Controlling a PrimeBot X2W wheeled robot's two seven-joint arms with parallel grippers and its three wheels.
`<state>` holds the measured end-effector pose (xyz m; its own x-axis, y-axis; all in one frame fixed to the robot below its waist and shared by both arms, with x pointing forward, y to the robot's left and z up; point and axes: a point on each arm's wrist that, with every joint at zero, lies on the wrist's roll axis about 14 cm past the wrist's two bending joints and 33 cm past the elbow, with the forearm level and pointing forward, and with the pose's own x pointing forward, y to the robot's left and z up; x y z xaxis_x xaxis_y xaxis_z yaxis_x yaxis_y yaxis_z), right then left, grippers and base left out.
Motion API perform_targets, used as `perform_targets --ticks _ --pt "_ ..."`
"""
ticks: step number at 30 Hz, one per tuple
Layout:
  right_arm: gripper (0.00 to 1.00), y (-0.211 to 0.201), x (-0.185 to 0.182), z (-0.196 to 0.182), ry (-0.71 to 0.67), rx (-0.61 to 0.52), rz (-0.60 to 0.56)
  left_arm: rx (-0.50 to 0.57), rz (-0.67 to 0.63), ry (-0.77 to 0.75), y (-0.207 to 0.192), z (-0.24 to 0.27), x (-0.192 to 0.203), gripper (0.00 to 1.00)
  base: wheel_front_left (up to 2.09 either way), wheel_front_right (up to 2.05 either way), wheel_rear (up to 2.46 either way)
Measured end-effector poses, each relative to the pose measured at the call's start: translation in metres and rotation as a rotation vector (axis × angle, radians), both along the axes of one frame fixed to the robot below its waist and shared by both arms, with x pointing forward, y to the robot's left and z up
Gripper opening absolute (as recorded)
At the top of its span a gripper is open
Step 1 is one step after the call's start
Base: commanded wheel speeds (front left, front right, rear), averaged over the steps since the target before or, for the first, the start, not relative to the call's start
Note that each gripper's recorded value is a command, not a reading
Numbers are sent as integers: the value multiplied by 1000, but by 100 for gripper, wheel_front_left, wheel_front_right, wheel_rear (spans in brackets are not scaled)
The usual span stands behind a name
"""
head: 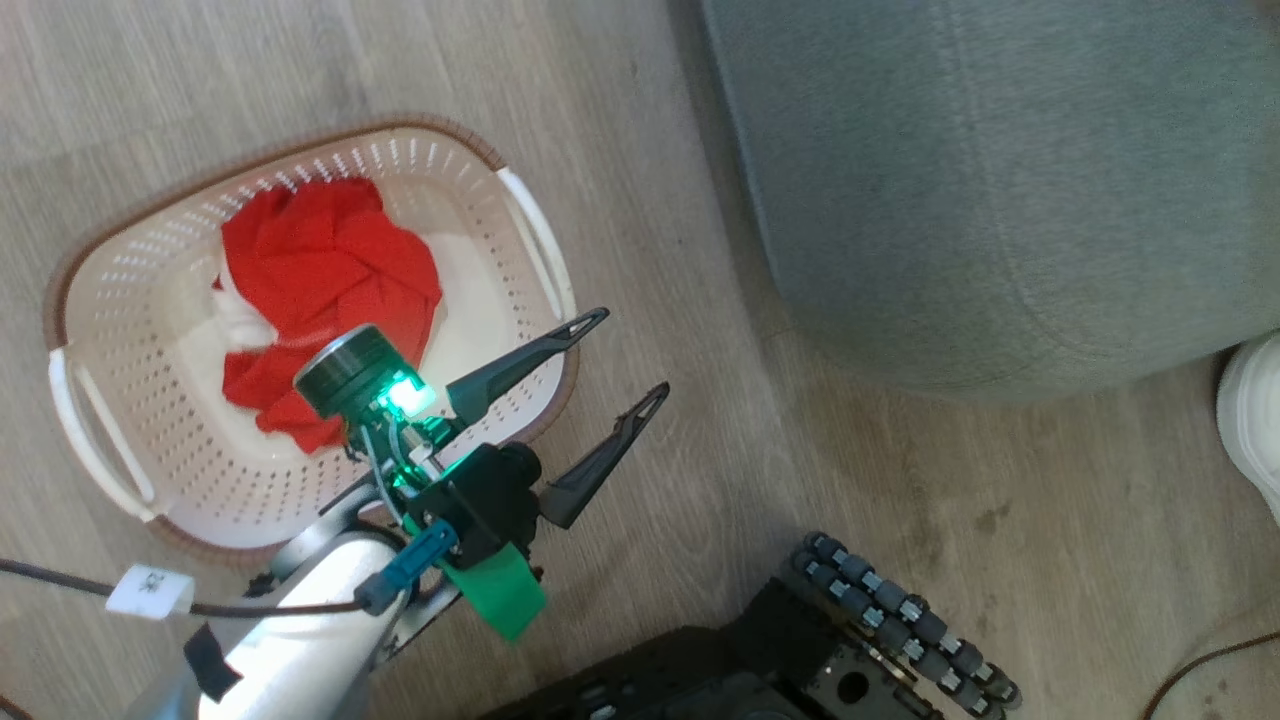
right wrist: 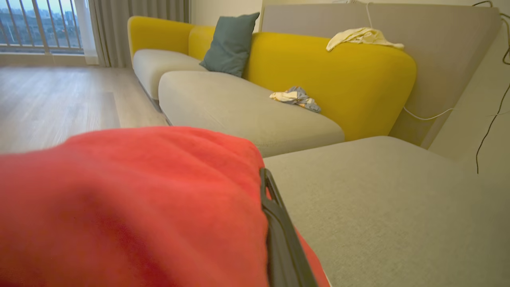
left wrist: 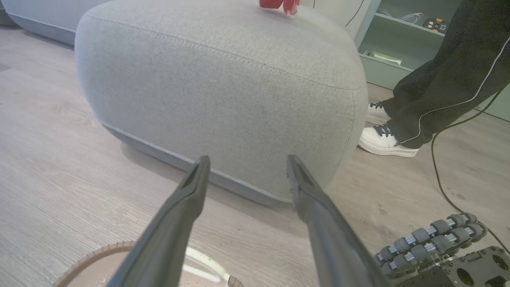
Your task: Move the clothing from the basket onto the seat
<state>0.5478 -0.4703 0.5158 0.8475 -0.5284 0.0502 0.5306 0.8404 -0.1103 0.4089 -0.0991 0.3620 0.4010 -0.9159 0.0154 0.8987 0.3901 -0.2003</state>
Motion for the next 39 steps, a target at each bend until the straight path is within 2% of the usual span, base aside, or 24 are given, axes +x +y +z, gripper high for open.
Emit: perform_targets --ticks 6,9,12,16,21,22,23,24,30,39 --pt "0 2 14 -52 111 56 -18 18 18 38 10 -18 1 100 0 0 0" --pt "0 -3 6 -84 155 151 -76 19 32 33 13 -20 6 100 0 0 0" --pt "0 -7 -4 -111 221 195 -114 21 54 30 18 -21 12 100 0 0 0" --pt "0 -4 -4 -133 286 204 -115 33 70 50 24 -29 13 100 0 0 0" --pt "0 -3 -4 -139 310 208 -121 31 71 53 24 -30 13 100 0 0 0" --pt "12 -4 -5 -139 309 213 -127 29 71 52 24 -29 13 100 0 0 0" --pt "62 -4 -6 -138 308 214 -130 28 70 51 24 -28 13 100 0 0 0" --pt "100 -5 -7 -137 309 212 -133 27 69 49 23 -28 13 100 0 0 0" --pt "100 -8 -14 -131 322 213 -143 14 63 30 19 -18 13 100 0 0 0" --pt "100 -1 -23 -120 503 174 -93 -37 71 -5 7 17 14 100 0 0 0"
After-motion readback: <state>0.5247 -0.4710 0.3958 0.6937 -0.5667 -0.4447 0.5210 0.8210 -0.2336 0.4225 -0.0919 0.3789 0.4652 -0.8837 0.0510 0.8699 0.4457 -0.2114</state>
